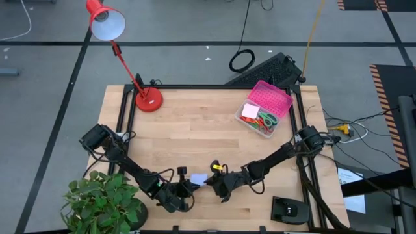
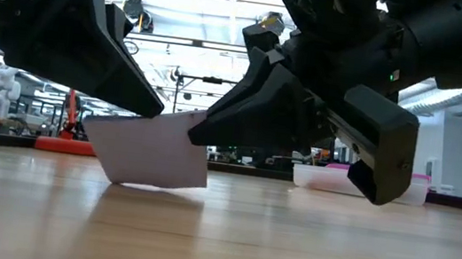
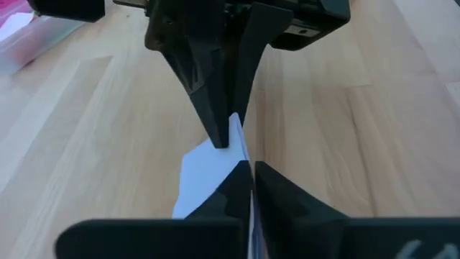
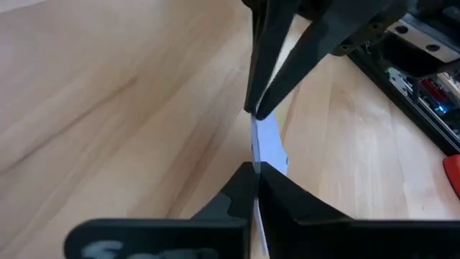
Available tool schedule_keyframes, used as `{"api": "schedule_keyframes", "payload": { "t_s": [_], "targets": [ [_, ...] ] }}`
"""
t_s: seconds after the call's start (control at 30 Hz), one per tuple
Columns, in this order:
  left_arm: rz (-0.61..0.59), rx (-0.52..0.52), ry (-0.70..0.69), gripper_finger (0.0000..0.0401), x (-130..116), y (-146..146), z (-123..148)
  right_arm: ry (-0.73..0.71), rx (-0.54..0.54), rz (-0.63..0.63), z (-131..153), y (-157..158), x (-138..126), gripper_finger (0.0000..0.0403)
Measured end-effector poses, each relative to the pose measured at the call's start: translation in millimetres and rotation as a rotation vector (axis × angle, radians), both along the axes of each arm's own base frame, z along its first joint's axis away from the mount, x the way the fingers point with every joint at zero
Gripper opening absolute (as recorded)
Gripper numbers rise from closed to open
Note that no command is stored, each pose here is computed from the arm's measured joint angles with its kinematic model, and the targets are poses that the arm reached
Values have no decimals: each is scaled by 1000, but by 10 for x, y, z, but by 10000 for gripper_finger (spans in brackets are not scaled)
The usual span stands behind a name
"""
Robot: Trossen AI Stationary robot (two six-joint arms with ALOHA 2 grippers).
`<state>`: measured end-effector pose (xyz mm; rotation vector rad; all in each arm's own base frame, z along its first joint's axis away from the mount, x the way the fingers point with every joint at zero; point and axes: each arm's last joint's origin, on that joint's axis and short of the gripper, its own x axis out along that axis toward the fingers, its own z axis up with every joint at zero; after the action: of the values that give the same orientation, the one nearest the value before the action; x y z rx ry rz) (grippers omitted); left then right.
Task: Pack school essentials
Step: Put the blue sticky notes into the supply box
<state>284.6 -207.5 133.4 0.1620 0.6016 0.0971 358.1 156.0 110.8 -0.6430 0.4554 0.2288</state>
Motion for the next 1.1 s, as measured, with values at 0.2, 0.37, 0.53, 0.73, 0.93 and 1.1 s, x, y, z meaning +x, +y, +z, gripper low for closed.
{"api": "schedule_keyframes", "payload": {
  "t_s": [0.2, 0.37, 0.53, 0.73, 0.93, 1.1],
  "targets": [
    [38, 21, -31, 101, -45, -43, 7, 46, -64, -86, 116, -60, -67, 3],
    [141, -2, -99, 166, -84, -71, 22, 106, -105, -171, 321, -128, -191, 2],
    [206, -124, -121, 187, -87, -76, 20, 131, -184, -252, 606, -178, -379, 2],
    [233, -209, -123, 188, -86, -83, 17, 175, -238, -316, 948, -300, -653, 2],
    [231, -243, -158, 189, -51, -92, 51, 218, -328, -432, 1212, -484, -965, 2],
    [214, -249, -190, 189, -7, -92, 90, 259, -364, -497, 1378, -657, -1195, 2]
  ]
}}
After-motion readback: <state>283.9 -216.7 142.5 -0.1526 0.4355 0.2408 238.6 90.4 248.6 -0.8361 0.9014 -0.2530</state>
